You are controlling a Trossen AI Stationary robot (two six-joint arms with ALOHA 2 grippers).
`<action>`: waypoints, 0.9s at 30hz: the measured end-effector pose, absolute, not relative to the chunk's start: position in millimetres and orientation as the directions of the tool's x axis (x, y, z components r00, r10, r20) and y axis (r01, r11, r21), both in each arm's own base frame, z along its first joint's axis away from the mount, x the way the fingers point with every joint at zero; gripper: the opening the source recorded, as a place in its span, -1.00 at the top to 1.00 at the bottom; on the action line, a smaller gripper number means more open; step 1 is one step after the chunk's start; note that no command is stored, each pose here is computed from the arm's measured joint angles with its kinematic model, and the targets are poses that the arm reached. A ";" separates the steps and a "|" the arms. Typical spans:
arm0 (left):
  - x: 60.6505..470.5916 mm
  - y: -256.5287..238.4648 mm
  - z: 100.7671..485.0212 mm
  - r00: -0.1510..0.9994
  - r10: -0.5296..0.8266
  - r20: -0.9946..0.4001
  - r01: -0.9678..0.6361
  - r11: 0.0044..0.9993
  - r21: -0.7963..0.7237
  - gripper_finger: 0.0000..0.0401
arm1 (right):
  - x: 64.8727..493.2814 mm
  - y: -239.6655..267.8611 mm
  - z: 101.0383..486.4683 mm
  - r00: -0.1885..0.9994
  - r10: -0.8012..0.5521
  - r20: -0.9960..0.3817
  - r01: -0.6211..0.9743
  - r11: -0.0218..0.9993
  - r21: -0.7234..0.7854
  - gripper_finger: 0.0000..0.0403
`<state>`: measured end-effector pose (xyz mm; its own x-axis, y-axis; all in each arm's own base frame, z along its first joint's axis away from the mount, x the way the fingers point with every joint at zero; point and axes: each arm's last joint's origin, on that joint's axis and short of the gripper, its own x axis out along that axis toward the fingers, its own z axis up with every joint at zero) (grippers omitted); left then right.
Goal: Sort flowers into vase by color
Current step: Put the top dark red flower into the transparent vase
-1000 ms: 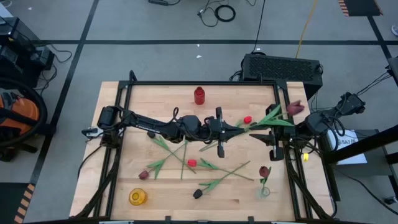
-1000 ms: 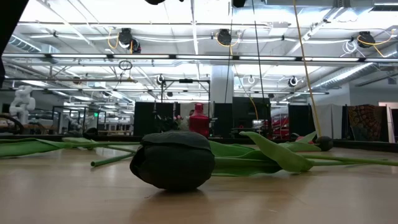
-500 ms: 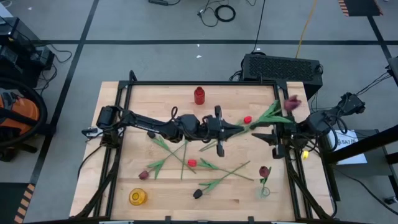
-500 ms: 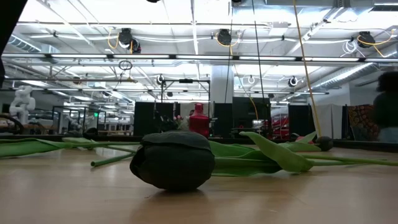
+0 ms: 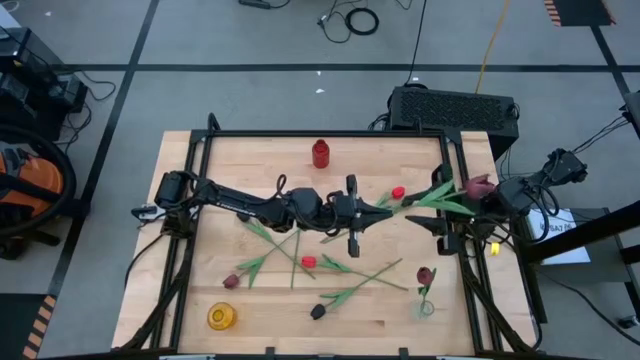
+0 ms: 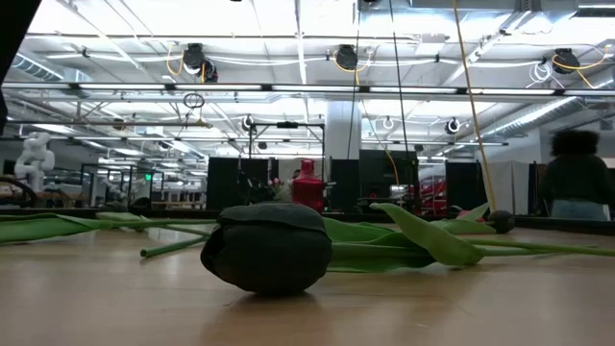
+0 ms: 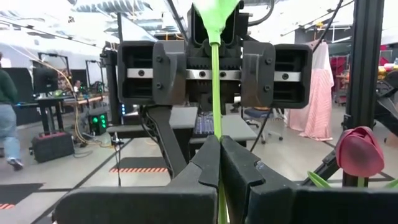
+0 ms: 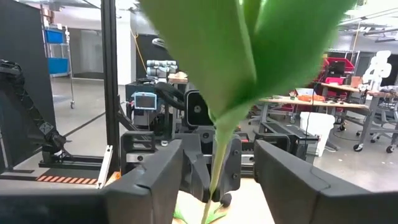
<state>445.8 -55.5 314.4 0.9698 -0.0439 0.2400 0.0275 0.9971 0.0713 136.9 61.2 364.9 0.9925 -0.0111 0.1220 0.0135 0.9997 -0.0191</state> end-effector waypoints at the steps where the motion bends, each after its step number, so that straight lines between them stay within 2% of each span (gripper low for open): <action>1: 445.8 -55.5 314.3 0.970 -0.044 0.239 0.028 0.997 0.071 0.97 | 136.9 61.2 364.9 0.992 -0.011 0.122 0.013 1.000 -0.019 0.14; 4: 445.8 -55.4 314.3 0.970 -0.043 0.239 0.027 0.997 0.070 0.97 | 136.9 61.2 364.9 0.993 -0.011 0.122 0.013 1.000 -0.012 0.38; 8: 446.2 -54.3 313.4 0.972 -0.041 0.229 0.026 0.997 0.068 0.97 | 136.5 61.0 364.8 0.993 -0.010 0.120 0.010 1.000 0.004 0.84; 10: 446.6 -54.0 311.7 0.976 -0.040 0.212 0.026 0.997 0.066 0.97 | 136.1 60.8 364.6 0.993 -0.010 0.118 0.009 1.000 0.006 0.95; 14: 447.8 -53.6 305.3 0.991 -0.010 0.134 0.001 0.998 0.067 0.85 | 134.2 59.6 362.5 0.995 -0.011 0.099 0.007 0.999 0.041 0.94; 23: 440.3 -66.0 295.7 0.997 -0.035 -0.066 0.033 0.999 -0.037 0.10 | 102.9 45.9 365.0 1.000 0.029 -0.001 -0.029 0.973 0.230 0.99; 27: 428.2 -74.3 297.2 0.979 -0.055 -0.196 0.042 0.996 -0.073 -0.11 | 82.2 38.7 374.6 0.989 0.132 -0.068 -0.105 0.946 0.306 0.99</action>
